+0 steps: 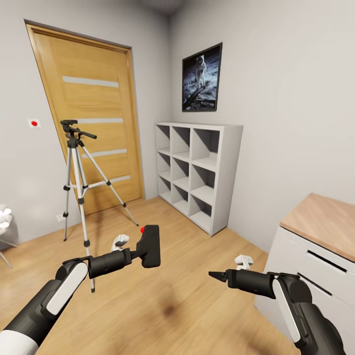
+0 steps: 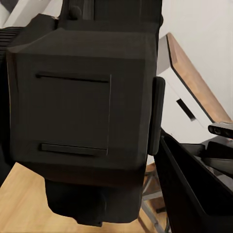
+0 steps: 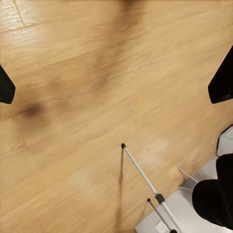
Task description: Attach the digital camera to the camera tripod in the bedroom.
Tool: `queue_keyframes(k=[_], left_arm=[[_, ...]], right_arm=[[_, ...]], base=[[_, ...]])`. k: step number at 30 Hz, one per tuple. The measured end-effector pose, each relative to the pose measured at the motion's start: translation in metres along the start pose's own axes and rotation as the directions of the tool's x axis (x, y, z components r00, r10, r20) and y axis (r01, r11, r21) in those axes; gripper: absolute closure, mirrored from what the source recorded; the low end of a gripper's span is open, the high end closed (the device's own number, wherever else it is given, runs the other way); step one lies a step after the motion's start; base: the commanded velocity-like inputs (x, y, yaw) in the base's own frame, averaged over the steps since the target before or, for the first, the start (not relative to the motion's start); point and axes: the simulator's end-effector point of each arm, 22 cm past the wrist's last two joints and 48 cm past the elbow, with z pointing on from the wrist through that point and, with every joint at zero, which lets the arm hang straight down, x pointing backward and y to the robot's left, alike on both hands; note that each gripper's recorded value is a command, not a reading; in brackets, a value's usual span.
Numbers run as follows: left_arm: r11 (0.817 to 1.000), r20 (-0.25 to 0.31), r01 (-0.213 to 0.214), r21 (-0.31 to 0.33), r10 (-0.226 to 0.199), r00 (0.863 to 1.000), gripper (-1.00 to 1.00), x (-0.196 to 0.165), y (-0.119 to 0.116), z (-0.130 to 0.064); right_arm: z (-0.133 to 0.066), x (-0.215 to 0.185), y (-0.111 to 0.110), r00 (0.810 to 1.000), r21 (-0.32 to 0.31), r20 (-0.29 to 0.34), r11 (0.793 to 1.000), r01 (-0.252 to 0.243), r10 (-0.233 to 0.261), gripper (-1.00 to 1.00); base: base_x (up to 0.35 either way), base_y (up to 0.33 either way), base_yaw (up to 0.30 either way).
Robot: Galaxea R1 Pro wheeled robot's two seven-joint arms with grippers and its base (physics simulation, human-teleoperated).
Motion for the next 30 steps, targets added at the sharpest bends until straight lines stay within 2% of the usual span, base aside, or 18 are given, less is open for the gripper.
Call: queue_keyframes(k=[30], left_arm=[[1.0, -0.004, 0.008, -0.008, -0.008, 1.0, 1.0, -0.037, -0.034, -0.011]], right_arm=[[-0.024, -0.039, 0.03, 1.0, 0.002, -0.004, 1.0, 0.002, -0.002, -1.0]], base=[[0.0, 0.0, 0.0]])
